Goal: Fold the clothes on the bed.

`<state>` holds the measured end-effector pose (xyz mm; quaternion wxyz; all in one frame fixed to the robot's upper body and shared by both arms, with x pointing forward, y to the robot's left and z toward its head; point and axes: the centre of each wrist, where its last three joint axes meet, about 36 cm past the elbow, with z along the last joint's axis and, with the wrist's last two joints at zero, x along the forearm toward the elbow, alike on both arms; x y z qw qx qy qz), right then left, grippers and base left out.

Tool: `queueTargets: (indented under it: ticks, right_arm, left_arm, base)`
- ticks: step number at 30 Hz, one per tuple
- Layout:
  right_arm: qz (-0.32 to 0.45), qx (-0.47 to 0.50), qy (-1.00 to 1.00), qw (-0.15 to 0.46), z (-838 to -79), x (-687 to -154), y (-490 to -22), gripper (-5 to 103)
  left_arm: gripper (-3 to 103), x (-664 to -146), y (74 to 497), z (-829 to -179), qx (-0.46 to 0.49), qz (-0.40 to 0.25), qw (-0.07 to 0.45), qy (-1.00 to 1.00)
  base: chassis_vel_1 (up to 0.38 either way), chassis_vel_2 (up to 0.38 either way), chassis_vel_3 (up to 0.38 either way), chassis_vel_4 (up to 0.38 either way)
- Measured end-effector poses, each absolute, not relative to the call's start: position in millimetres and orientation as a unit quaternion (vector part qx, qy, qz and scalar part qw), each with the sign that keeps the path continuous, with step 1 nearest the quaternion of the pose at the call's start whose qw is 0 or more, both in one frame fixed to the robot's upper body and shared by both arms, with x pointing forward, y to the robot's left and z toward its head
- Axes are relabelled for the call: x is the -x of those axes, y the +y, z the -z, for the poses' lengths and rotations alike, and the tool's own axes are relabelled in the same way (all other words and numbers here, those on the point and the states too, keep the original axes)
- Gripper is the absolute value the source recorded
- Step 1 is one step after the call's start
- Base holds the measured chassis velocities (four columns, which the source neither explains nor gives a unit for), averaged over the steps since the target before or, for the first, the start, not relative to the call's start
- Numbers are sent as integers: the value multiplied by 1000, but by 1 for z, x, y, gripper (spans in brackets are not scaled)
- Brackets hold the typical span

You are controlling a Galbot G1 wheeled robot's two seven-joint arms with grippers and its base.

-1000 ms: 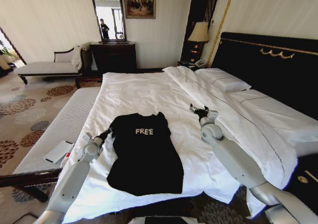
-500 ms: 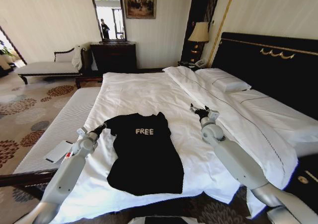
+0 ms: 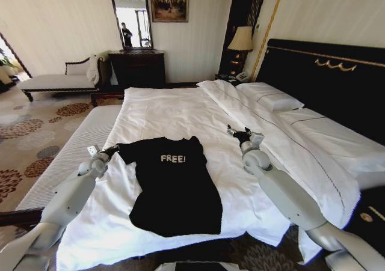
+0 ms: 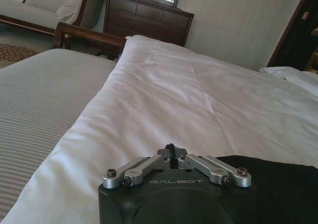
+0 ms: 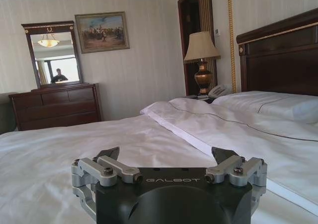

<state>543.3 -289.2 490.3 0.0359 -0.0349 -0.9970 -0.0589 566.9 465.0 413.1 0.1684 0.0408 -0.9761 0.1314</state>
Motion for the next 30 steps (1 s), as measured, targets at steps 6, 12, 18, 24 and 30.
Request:
queueTargets:
  ticks: [6,12,18,24,30]
  right_arm:
    - [59,30,-997,42,-485,-544,-283,100]
    - [63,29,-997,40,-488,-541,-284,100]
    - [70,28,-997,34,-495,-535,-288,100]
    - [77,37,-996,31,-497,-517,-301,100]
    - [74,36,-996,36,-494,-508,-303,100]
  left_arm:
    - [9,-566,456,-403,-52,-133,166,-976]
    - [30,-552,483,-417,-92,-109,162,-976]
    - [46,-528,526,-455,-138,-99,134,-976]
    - [68,-487,489,-500,-86,-152,122,-977]
    - [90,-405,419,-484,-24,-76,211,-974]
  base:
    - [0,0,0,0]
    - [0,0,0,0]
    - [0,0,0,0]
    - [0,0,0,0]
    - [0,0,0,0]
